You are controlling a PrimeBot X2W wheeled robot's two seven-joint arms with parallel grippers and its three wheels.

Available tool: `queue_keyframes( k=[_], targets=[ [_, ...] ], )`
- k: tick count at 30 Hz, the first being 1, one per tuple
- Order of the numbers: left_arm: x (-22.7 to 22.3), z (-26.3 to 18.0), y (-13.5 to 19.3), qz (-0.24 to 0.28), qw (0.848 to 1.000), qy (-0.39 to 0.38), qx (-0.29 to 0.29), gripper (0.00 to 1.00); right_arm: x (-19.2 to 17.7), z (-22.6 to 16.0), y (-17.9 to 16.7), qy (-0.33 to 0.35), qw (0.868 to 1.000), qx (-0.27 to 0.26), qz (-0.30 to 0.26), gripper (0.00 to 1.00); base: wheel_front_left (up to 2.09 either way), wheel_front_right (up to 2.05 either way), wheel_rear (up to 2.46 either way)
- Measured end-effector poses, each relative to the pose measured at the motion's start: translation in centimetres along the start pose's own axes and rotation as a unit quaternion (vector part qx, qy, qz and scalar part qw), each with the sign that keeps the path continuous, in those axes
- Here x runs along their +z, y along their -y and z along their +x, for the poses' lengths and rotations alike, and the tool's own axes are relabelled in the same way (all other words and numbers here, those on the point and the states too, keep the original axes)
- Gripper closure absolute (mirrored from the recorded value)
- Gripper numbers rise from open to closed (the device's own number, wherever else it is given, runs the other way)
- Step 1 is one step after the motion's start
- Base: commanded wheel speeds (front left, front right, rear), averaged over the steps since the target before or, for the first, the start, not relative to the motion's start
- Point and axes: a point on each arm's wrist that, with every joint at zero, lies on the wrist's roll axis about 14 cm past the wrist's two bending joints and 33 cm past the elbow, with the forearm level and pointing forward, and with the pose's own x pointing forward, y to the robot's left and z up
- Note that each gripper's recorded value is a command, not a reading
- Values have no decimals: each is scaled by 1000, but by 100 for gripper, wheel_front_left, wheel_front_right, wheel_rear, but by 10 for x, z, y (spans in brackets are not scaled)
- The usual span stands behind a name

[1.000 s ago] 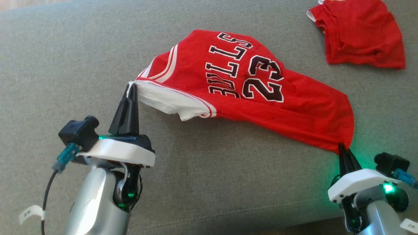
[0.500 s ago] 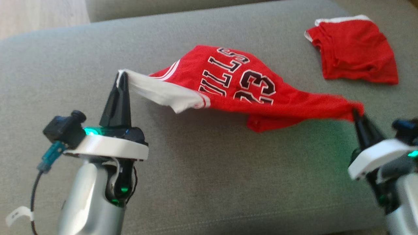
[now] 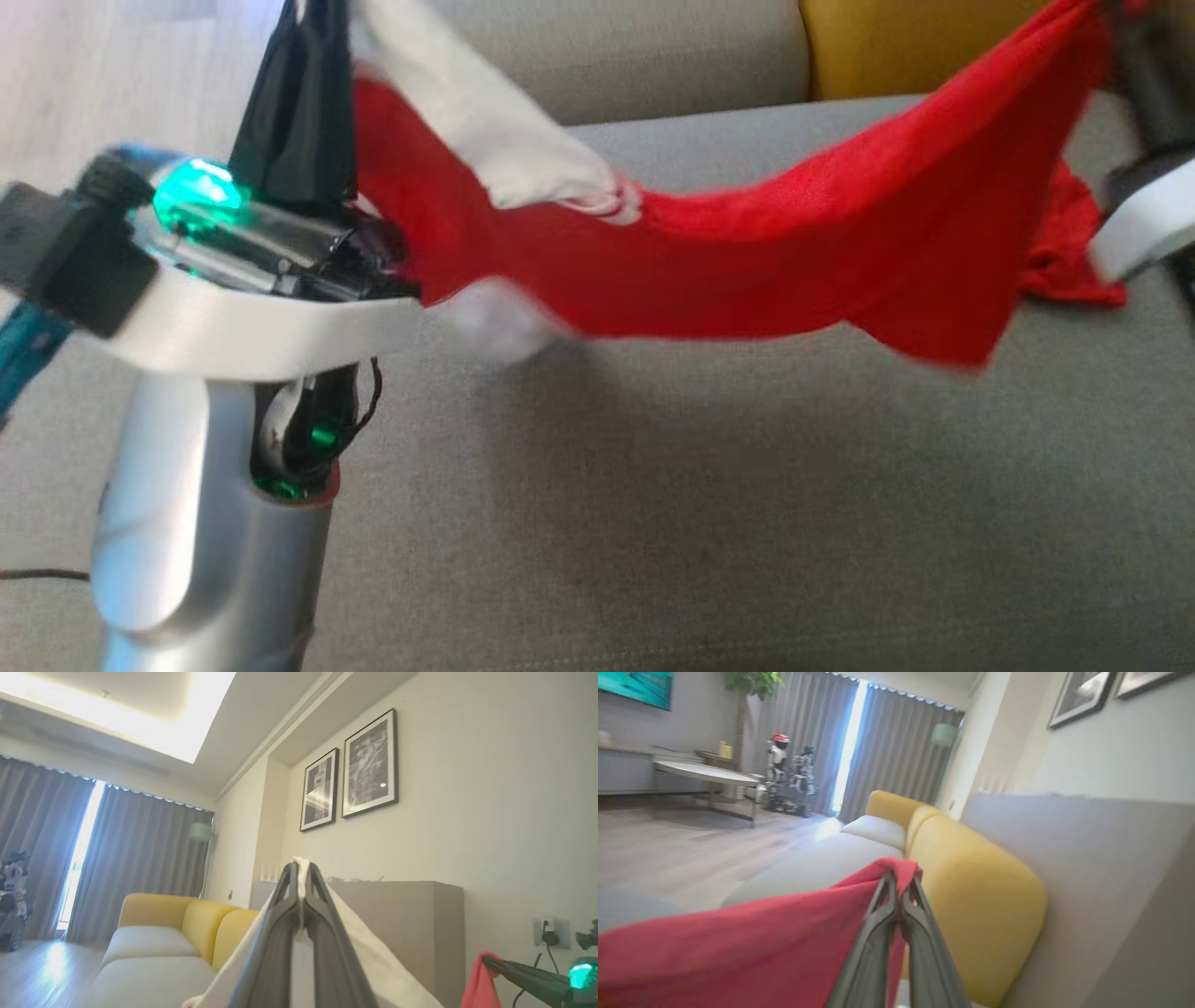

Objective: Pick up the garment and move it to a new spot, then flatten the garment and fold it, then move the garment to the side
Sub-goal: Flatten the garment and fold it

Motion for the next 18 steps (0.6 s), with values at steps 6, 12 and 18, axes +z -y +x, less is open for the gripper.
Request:
queue_keyframes(
  k=[6,12,18],
  targets=[
    [61,10,29,35,998,42,-36,100,62,-8,21,45,997,-38,-39,100,0,0,0],
    [78,16,37,47,997,25,-57,100,74,-13,22,28,998,-37,-49,100,0,0,0],
    [43,54,9,78,995,-31,-62,100,55,25,6,-12,1000,9,-18,100,0,0,0]
  ],
)
